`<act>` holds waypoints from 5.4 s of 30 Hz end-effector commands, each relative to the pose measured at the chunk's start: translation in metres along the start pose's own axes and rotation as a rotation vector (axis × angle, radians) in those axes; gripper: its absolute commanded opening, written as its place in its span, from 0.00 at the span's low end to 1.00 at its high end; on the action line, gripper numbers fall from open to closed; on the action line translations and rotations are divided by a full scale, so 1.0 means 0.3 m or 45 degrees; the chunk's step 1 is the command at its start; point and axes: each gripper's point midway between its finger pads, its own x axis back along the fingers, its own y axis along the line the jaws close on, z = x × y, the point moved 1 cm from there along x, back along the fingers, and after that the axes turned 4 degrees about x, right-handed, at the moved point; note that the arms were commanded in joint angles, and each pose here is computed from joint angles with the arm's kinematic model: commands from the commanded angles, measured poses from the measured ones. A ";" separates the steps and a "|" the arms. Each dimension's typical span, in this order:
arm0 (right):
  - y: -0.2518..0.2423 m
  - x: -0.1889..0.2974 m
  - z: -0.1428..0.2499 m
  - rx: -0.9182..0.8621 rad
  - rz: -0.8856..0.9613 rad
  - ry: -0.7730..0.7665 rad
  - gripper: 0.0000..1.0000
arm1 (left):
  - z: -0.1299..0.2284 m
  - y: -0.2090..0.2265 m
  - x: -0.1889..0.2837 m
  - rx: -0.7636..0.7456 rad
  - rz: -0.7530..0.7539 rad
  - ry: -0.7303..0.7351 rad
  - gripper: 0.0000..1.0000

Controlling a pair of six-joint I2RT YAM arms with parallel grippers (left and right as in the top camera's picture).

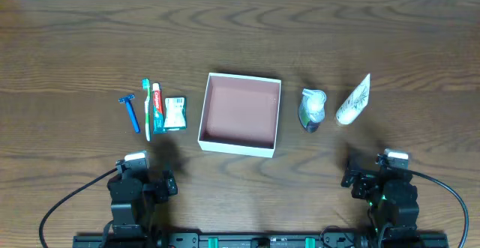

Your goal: Pack container

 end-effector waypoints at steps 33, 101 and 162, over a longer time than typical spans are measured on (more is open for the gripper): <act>0.009 0.000 0.003 0.014 -0.017 -0.001 0.99 | 0.015 -0.001 -0.010 0.005 0.006 0.011 0.98; 0.140 -0.216 -0.604 -0.148 0.183 0.915 0.62 | 0.015 -0.001 -0.010 0.005 0.006 0.011 0.98; 0.930 -0.171 -0.696 0.101 -0.461 0.658 0.01 | 0.015 -0.001 -0.010 0.005 0.006 0.011 0.98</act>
